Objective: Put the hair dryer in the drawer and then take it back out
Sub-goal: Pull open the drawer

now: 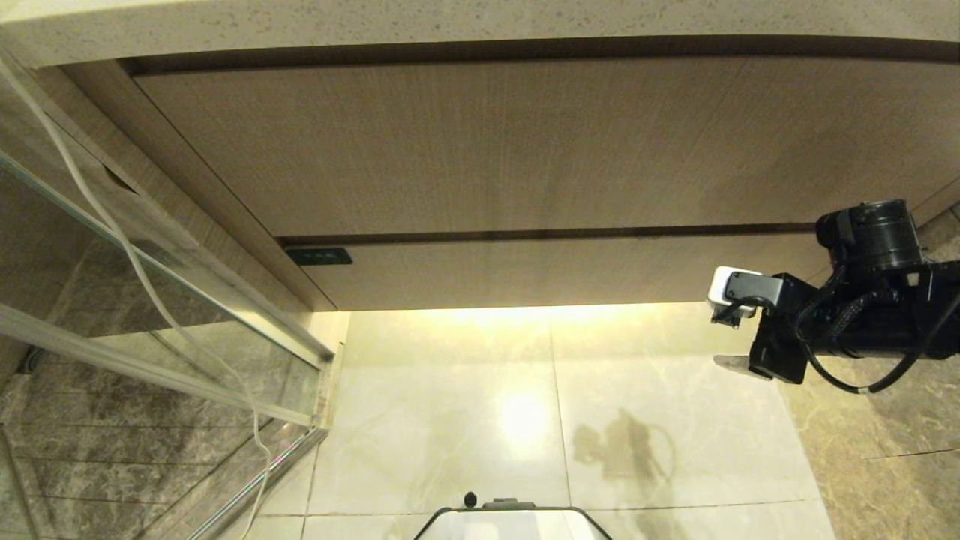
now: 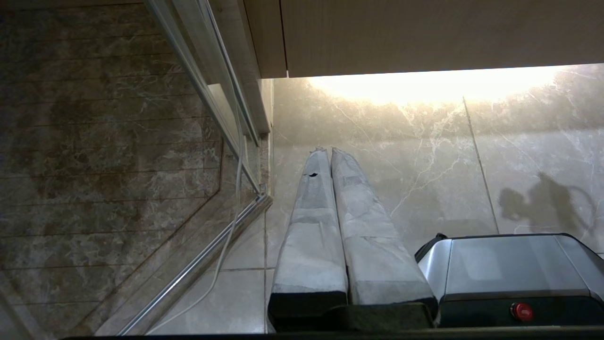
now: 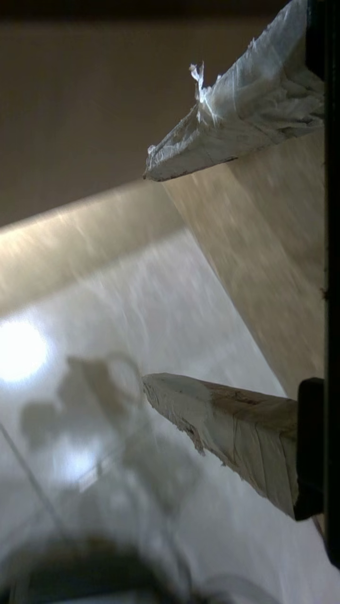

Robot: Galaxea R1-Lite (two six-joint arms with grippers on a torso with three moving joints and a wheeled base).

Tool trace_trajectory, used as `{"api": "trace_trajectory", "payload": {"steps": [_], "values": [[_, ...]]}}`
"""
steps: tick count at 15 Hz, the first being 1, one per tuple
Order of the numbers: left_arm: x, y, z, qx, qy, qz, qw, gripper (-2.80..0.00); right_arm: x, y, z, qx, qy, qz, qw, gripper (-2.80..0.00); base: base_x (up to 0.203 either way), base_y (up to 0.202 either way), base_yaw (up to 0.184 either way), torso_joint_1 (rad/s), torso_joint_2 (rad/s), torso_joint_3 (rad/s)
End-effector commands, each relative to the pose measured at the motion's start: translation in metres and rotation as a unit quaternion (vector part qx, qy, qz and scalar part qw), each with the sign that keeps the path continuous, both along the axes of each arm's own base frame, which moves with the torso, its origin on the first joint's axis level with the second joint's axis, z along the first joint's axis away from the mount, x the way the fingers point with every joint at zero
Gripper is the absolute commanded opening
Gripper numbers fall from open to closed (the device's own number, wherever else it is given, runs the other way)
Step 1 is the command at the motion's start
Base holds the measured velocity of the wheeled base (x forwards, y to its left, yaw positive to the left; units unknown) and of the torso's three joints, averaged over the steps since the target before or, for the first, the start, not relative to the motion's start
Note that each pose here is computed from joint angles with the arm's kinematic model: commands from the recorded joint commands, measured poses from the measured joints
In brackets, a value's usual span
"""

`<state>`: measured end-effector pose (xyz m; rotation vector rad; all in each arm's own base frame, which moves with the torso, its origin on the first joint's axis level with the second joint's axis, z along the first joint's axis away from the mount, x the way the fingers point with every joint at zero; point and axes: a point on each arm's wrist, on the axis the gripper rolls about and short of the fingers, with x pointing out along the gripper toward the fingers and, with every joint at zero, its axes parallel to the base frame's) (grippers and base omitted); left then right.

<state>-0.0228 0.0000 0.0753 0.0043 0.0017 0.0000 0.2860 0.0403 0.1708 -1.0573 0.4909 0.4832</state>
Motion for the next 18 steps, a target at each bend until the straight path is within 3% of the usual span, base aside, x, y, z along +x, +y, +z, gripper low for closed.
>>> {"api": "trace_trajectory", "payload": {"steps": [1,5,9,11,14,18], "values": [[0.0,0.0,0.0,0.0,0.001,0.0,1.0,-2.8,0.02,-0.001,-0.018,-0.026,-0.082,0.037,0.996,0.0,0.0,0.0,0.0,0.0,0.0,0.0],[0.0,0.0,0.0,0.0,0.001,0.0,1.0,-2.8,0.03,-0.001,-0.042,0.004,-0.111,0.121,0.986,0.0,0.0,0.0,0.0,0.0,0.0,0.0],[0.0,0.0,0.0,0.0,0.001,0.0,1.0,-2.8,0.034,-0.013,-0.049,0.002,-0.117,0.177,0.977,0.0,0.0,0.0,0.0,0.0,0.0,0.0],[0.0,0.0,0.0,0.0,0.001,0.0,1.0,-2.8,0.041,-0.018,-0.051,0.004,-0.148,0.198,0.969,0.0,0.0,0.0,0.0,0.0,0.0,0.0],[0.0,0.0,0.0,0.0,0.001,0.0,1.0,-2.8,0.054,-0.018,-0.047,0.005,-0.182,0.201,0.962,0.0,0.0,0.0,0.0,0.0,0.0,0.0],[0.0,0.0,0.0,0.0,0.001,0.0,1.0,-2.8,0.068,-0.018,-0.05,0.005,-0.185,0.198,0.962,0.0,0.0,0.0,0.0,0.0,0.0,0.0]]}}
